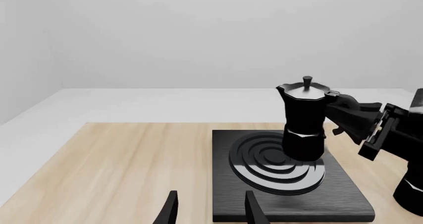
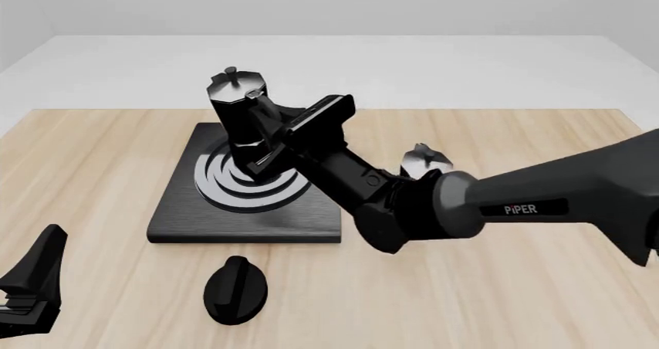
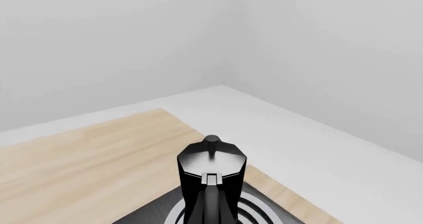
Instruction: Put the right moka pot on the stove.
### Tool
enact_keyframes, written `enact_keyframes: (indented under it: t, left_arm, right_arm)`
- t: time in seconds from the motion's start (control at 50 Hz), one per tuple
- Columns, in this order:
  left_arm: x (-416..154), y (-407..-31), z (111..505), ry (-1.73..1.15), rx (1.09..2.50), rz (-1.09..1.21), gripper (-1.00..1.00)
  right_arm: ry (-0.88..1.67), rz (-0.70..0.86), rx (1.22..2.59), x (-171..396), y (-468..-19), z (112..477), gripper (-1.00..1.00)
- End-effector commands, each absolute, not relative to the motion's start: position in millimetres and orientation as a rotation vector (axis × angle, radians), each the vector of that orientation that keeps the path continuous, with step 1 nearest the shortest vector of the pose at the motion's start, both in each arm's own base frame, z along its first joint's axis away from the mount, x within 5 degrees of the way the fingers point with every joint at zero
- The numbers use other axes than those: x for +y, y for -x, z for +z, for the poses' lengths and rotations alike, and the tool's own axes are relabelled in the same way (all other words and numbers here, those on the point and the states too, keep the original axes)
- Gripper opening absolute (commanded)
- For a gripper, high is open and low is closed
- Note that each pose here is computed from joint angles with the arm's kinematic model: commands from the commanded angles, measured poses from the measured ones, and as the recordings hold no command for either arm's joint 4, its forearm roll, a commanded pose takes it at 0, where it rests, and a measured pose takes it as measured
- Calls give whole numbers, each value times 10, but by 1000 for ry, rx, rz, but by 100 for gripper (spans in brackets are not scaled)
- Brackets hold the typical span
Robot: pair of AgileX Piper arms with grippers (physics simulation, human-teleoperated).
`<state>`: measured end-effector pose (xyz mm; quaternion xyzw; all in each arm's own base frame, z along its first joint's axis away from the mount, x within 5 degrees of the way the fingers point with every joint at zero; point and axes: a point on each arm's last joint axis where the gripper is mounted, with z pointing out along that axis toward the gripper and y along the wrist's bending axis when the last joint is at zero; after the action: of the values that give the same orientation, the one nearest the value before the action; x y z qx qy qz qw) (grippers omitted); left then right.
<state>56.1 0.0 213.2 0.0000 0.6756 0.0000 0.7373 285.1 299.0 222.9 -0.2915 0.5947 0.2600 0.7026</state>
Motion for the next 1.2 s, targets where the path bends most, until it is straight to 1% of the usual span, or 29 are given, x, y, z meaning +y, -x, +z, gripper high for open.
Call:
enact_keyframes:
  t: [0.02, 0.42, 0.58, 0.94, 1.2]
  left_arm:
    - [0, -561, 2132, 0, 1484, 0, 100]
    - [0, -561, 2132, 0, 1484, 0, 100]
    - [0, -561, 2132, 0, 1484, 0, 100]
    - [0, -561, 2132, 0, 1484, 0, 100]
    - [0, -561, 2132, 0, 1484, 0, 100]
  right_arm:
    - [607, 591, 1279, 3091, -3014, 2269, -100]
    - [585, 565, 1282, 3206, -3322, 2161, -100]
    - [591, 567, 1287, 3267, -3358, 2123, -100]
    - [581, 586, 1327, 3343, -3456, 1832, -100]
    - [567, 576, 1355, 3299, -3554, 1680, -100]
